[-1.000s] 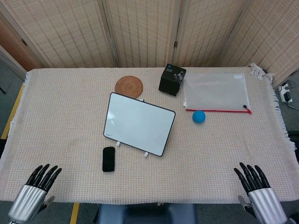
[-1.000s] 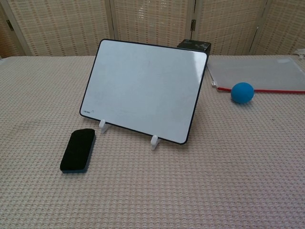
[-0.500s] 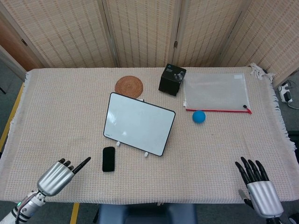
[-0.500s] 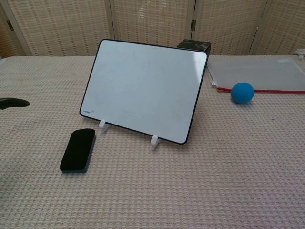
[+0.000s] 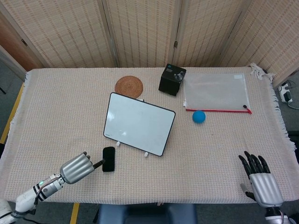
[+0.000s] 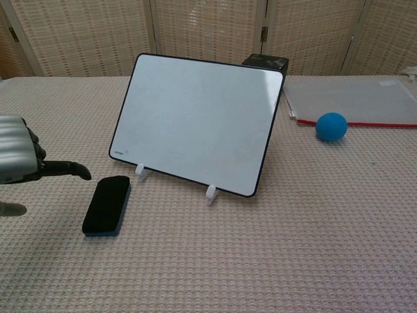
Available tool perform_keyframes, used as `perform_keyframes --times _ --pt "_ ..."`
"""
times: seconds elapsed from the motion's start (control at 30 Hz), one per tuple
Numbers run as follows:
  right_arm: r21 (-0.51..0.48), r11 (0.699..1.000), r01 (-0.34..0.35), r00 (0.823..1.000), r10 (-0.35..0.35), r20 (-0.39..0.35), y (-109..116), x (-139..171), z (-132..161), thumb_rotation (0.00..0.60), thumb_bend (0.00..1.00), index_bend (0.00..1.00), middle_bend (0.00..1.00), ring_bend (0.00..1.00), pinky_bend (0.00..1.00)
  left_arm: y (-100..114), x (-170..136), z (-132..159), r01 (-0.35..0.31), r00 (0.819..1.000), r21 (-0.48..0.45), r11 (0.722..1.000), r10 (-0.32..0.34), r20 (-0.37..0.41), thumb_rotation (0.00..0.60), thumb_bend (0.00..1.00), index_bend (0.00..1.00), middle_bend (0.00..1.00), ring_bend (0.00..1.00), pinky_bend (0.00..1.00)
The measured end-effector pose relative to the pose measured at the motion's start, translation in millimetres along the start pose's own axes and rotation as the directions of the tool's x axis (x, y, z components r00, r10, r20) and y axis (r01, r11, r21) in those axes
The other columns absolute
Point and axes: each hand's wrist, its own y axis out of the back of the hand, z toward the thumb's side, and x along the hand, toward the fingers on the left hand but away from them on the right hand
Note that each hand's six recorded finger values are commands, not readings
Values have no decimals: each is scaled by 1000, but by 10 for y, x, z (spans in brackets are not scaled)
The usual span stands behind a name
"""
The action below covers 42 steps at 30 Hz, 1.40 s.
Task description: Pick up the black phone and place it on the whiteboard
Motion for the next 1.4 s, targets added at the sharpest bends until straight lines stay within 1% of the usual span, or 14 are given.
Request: perform_keyframes --times 0.07,0.2,0.33,0.43,0.57,0.73,1.07,1.4 --pt "-11 1000 -6 1000 6 1 1 -16 -8 600 334 0 0 0 0 -15 58 15 4 1000 16 1000 -5 17 600 193 282 987 833 841" --pt "-28 999 -19 1000 19 3 3 -48 -33 600 335 0 0 0 0 -31 145 22 7 999 93 996 -11 43 600 193 298 993 838 846" --pt "-39 999 -27 1000 27 3 11 -59 -48 600 334 0 0 0 0 -24 252 75 -9 996 191 981 -8 86 600 194 303 994 840 846" --pt "-46 999 -27 1000 28 3 26 -55 -63 600 334 0 0 0 0 -14 342 166 -27 992 229 973 -3 130 600 193 310 995 841 846" --pt "-56 998 -17 1000 17 7 53 -39 -80 600 334 0 0 0 0 -6 429 236 -42 988 242 969 4 155 600 193 316 996 842 846" --pt "-62 998 -19 1000 20 14 57 -30 -103 600 334 0 0 0 0 -12 560 299 -39 985 242 969 -3 172 600 193 318 995 842 846" --pt "-81 996 -24 999 26 23 85 -21 -153 600 334 0 0 0 0 -81 694 268 15 989 268 963 -55 141 600 188 349 1000 853 854" --pt "-89 996 -25 999 28 31 101 -19 -180 600 334 0 0 0 0 -160 769 265 40 986 289 956 -85 145 600 187 373 1000 852 855"
